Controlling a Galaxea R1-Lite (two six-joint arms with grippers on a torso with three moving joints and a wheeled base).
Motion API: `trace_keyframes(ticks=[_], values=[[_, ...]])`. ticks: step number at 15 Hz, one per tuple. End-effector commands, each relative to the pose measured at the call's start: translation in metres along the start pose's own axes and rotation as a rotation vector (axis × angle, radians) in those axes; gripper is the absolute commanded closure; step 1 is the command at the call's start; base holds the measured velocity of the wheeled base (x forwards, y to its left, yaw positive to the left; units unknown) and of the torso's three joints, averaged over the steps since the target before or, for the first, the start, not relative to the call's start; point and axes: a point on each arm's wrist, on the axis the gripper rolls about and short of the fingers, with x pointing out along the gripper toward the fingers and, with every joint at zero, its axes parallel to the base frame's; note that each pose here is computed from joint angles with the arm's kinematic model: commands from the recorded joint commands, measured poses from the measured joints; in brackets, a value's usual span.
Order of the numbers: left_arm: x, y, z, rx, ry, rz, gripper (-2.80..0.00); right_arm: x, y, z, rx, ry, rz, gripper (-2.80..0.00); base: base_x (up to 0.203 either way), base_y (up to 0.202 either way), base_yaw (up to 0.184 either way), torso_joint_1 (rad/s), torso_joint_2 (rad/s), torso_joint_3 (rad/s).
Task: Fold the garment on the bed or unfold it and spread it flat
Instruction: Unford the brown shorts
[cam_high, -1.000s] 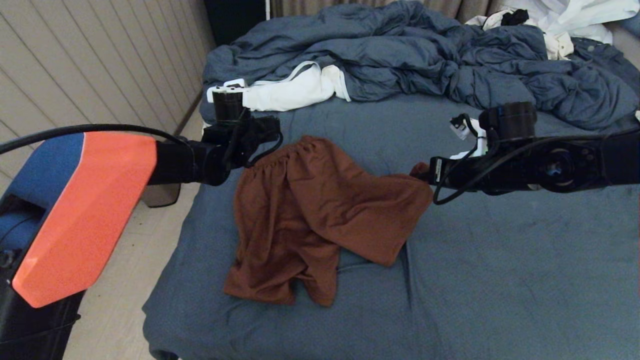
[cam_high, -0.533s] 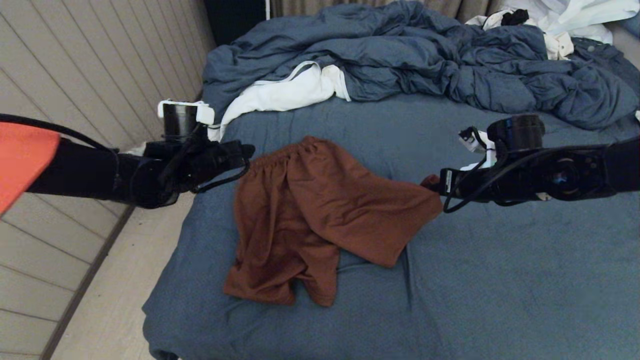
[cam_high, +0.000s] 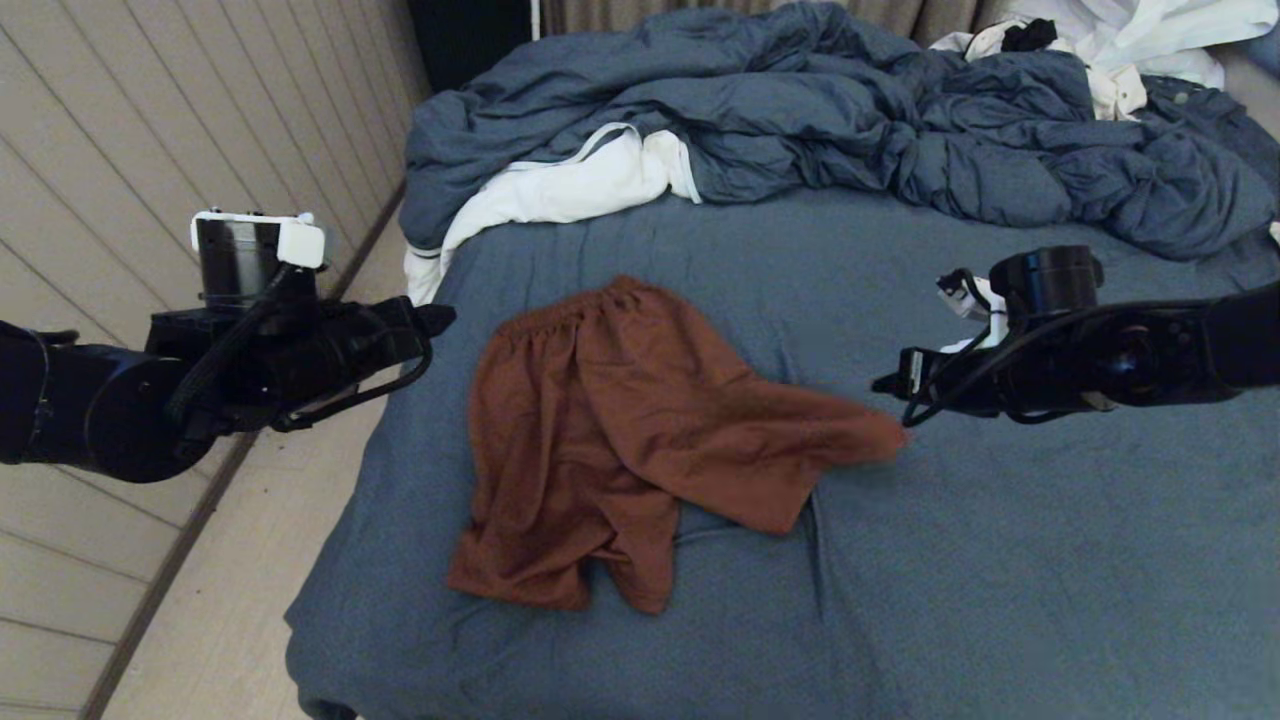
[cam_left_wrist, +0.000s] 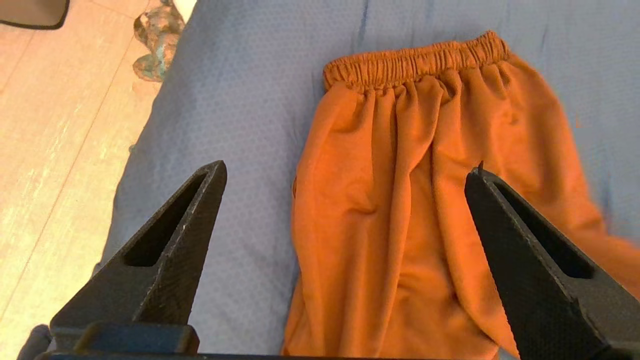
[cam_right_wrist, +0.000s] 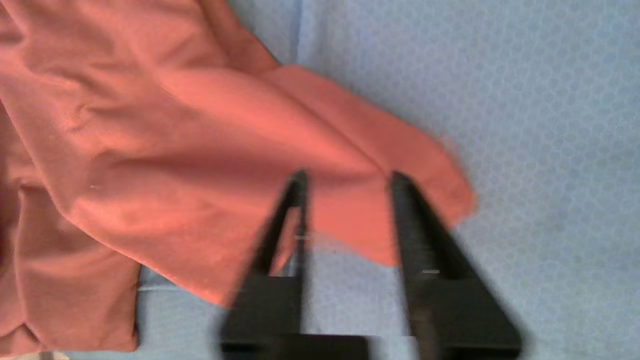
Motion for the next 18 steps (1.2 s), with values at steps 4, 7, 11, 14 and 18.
trace_keyframes(ticks=[4, 7, 11, 14, 18], values=[[-0.004, 0.008, -0.021, -0.005, 0.060, 0.019, -2.80, -0.001, -0.007, 0.004, -0.032, -0.001, -0.015, -2.80, 0.000, 0.000, 0.000, 0.000, 0.00, 0.000], [-0.017, 0.008, -0.051, 0.002, 0.118, -0.002, -2.80, -0.013, 0.019, -0.005, -0.059, 0.028, 0.041, -2.80, 0.000, 0.000, 0.000, 0.000, 0.00, 0.000], [-0.031, 0.003, -0.109, 0.021, 0.246, -0.046, 0.00, -0.021, 0.093, -0.040, -0.156, 0.145, 0.205, 0.00, 0.000, 0.000, 0.000, 0.000, 0.00, 0.000], [-0.039, -0.001, -0.127, 0.048, 0.304, -0.079, 0.00, -0.019, 0.128, -0.070, -0.225, 0.270, 0.270, 0.00, 0.000, 0.000, 0.000, 0.000, 0.00, 0.000], [-0.047, -0.021, -0.164, 0.112, 0.440, -0.180, 0.00, 0.004, 0.152, -0.101, -0.303, 0.376, 0.311, 0.00, 0.000, 0.000, 0.000, 0.000, 0.00, 0.000]])
